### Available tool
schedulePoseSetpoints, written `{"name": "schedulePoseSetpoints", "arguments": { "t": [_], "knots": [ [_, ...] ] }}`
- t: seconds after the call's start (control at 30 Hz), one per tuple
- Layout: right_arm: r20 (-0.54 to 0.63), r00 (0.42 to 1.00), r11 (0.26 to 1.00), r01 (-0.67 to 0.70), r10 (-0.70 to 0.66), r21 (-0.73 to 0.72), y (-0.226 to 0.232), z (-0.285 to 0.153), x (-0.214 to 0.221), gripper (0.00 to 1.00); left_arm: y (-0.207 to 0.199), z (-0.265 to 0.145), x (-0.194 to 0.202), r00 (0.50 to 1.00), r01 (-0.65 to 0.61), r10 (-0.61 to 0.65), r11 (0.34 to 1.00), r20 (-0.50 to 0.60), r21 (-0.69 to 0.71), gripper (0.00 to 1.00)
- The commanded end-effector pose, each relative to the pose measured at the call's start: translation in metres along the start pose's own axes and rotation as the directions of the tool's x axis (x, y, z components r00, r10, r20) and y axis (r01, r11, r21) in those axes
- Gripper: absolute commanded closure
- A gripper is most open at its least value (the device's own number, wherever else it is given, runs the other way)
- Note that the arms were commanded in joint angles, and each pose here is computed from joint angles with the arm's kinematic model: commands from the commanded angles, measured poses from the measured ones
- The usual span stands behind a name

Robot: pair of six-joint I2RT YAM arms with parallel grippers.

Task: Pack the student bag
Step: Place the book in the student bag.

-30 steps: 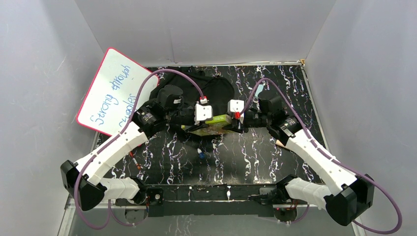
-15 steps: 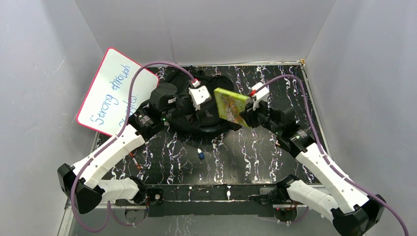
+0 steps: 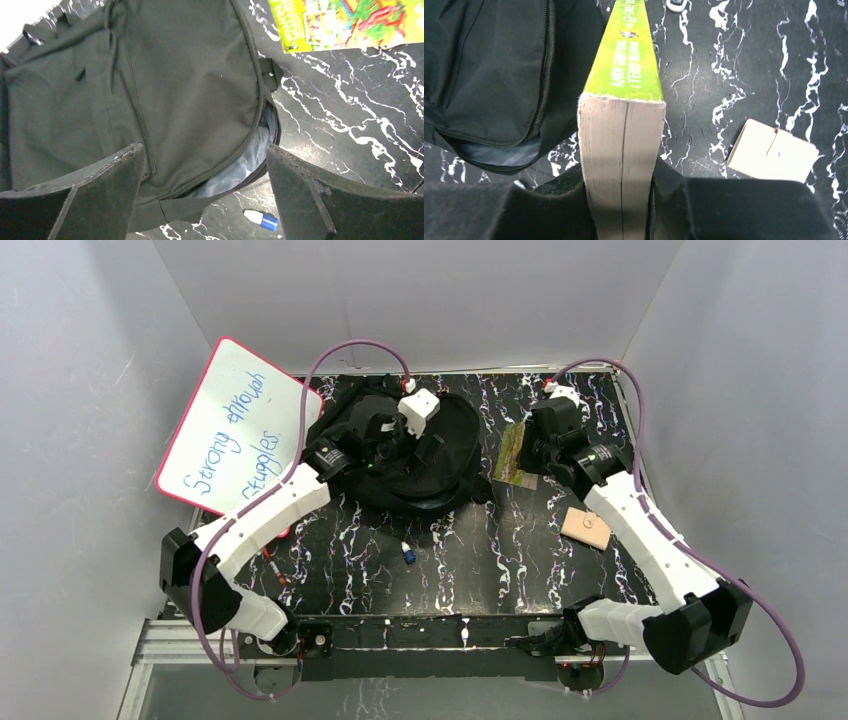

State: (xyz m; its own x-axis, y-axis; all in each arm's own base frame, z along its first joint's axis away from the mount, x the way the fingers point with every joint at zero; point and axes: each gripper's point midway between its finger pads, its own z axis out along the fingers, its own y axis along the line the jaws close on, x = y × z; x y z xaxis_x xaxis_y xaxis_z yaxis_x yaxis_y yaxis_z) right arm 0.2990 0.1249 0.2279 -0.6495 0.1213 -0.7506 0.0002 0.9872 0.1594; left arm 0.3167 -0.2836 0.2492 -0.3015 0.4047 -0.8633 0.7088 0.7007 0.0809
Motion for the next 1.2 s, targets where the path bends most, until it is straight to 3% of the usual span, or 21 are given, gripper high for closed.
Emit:
{"name": "schedulePoseSetpoints", "arguments": {
  "t": [0.0,0.23,0.3,0.43,0.53,0.67,1.0,1.17],
  "knots": [
    [0.038,0.988,0.987,-0.149,0.151,-0.060,0.017,-0.021,-0.039,1.00,0.006,-0.003,-0.007,0.998,0.057,-0.059,0.997,-0.026,-0.047,0.11],
    [-0.116,0.987,0.985,-0.122,0.108,-0.120,0.016,0.001,-0.028,1.00,0.003,0.022,-0.008,0.988,0.121,-0.125,0.992,-0.089,-0.047,0.13],
    [-0.114,0.989,0.983,-0.106,0.090,-0.147,0.013,0.004,-0.029,1.00,0.003,0.029,-0.015,0.986,0.131,-0.135,0.990,-0.098,-0.045,0.14],
    [-0.049,0.991,0.991,-0.125,0.123,-0.040,-0.017,0.008,-0.029,1.00,0.006,0.046,-0.026,0.988,0.114,-0.122,0.989,-0.094,-0.092,0.16],
    [-0.043,0.983,0.983,-0.177,0.179,0.042,-0.042,0.005,-0.025,1.00,-0.001,0.062,-0.028,0.993,0.020,-0.038,0.987,-0.112,-0.157,0.15],
    [-0.037,0.973,0.973,-0.225,0.227,0.046,-0.052,0.002,-0.018,1.00,-0.024,0.085,-0.030,0.986,-0.106,0.077,0.973,-0.147,-0.205,0.13],
    [-0.045,0.960,0.961,-0.275,0.275,0.008,-0.055,-0.005,-0.002,1.00,-0.032,0.128,-0.006,0.962,-0.195,0.131,0.944,-0.241,-0.264,0.11],
    [-0.037,0.960,0.961,-0.277,0.277,0.002,-0.055,-0.009,0.000,1.00,-0.022,0.140,0.005,0.932,-0.301,0.200,0.893,-0.303,-0.335,0.13]
  ]
}}
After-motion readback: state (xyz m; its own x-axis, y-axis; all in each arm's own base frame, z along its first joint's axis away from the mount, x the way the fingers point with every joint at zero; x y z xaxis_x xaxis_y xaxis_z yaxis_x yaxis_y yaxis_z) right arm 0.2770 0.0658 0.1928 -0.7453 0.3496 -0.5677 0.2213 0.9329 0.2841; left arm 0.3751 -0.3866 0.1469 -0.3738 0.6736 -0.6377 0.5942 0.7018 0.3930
